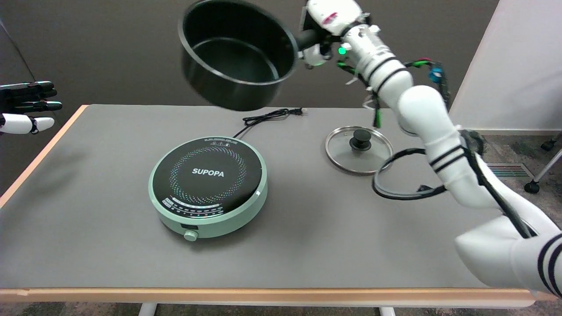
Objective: Place the soup pot onto the induction stove.
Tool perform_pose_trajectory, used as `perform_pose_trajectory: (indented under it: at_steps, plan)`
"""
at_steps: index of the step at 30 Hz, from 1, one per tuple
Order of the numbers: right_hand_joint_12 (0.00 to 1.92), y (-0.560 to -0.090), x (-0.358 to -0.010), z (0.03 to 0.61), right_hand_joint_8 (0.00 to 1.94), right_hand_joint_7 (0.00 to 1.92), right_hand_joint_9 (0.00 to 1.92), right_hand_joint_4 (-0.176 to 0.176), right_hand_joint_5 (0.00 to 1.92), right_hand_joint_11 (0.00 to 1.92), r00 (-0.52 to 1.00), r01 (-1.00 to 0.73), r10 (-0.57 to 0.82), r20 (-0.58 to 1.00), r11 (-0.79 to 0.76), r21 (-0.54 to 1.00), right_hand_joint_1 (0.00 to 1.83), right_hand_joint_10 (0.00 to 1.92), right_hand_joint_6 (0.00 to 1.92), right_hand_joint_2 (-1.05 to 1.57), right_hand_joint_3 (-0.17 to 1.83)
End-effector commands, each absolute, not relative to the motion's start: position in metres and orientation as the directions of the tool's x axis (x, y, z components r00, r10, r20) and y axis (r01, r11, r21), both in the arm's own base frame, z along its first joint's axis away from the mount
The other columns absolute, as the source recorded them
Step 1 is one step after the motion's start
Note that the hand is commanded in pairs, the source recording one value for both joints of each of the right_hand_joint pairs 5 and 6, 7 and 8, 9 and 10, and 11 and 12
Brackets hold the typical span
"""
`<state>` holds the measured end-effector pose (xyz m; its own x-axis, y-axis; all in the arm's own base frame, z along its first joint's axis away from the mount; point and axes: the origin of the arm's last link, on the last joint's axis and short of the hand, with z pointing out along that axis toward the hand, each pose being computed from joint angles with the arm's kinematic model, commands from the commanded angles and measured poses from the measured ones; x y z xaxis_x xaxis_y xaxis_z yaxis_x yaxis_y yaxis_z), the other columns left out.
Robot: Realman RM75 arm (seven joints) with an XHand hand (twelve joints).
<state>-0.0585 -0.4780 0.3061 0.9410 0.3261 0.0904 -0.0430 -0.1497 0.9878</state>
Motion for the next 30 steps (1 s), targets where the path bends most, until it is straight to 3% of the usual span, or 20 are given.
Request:
perform_pose_trajectory:
  at_steps: [1,15,30]
  plan:
    - [1.9,-0.516,-0.062,0.187,1.9,1.9,1.9,-0.056,1.9,1.9,0.977,0.013,0.202,0.072,-0.394,0.919,0.99,1.9,1.9,1.17,1.16]
    - [1.91,-0.525,-0.092,0.131,1.91,1.91,1.91,-0.053,1.91,1.91,0.993,-0.008,0.101,0.062,-0.459,0.888,0.99,1.91,1.91,1.18,1.14]
    - [1.91,-0.533,-0.154,0.084,1.91,1.91,1.91,-0.052,1.91,1.91,0.996,-0.031,-0.085,-0.011,-0.479,0.877,0.99,1.91,1.91,1.16,1.12]
